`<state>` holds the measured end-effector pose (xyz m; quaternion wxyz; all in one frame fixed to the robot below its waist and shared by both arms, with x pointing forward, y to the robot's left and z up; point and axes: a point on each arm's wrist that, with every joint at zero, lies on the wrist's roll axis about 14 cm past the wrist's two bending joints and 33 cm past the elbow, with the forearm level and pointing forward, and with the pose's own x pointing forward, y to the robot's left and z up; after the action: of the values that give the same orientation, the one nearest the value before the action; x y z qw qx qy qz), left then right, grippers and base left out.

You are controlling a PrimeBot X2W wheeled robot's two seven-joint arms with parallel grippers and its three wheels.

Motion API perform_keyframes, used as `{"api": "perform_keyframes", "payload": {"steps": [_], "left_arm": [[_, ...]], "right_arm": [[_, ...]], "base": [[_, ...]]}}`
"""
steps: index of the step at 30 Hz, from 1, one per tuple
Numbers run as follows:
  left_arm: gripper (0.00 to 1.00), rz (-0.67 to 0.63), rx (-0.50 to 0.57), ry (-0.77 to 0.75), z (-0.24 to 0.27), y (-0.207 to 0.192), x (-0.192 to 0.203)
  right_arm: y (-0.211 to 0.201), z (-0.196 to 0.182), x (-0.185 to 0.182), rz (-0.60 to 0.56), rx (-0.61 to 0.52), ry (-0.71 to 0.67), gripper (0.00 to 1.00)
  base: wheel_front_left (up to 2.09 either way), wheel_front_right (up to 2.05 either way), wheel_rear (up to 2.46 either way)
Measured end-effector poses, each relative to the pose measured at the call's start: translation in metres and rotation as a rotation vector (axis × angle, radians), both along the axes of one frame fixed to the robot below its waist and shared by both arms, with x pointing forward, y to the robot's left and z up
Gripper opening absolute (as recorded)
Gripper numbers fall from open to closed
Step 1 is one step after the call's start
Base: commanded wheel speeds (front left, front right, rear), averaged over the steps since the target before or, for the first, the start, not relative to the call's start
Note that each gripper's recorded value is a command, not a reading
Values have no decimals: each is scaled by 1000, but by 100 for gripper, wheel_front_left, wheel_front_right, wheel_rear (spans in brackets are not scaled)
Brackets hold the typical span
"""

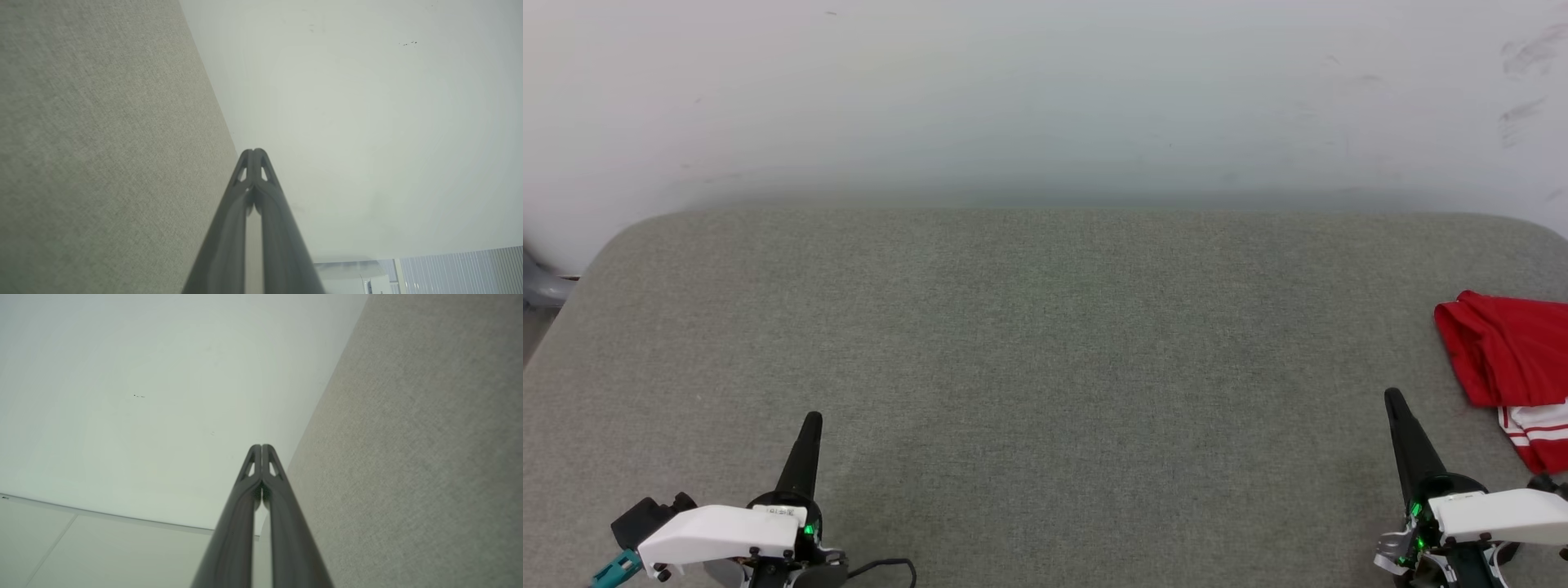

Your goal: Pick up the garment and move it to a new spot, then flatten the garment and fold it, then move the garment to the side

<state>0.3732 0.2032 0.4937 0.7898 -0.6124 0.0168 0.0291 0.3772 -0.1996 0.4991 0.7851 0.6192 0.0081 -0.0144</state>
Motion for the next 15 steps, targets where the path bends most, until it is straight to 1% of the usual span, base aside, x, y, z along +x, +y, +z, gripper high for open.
{"api": "perform_keyframes", "payload": {"steps": [15], "left_arm": [[0, -8, -134, -28, 6, -2, 8]], "right_arm": [[-1, 3, 5, 3, 124, -11, 0]], "base": [[0, 0, 0]]}}
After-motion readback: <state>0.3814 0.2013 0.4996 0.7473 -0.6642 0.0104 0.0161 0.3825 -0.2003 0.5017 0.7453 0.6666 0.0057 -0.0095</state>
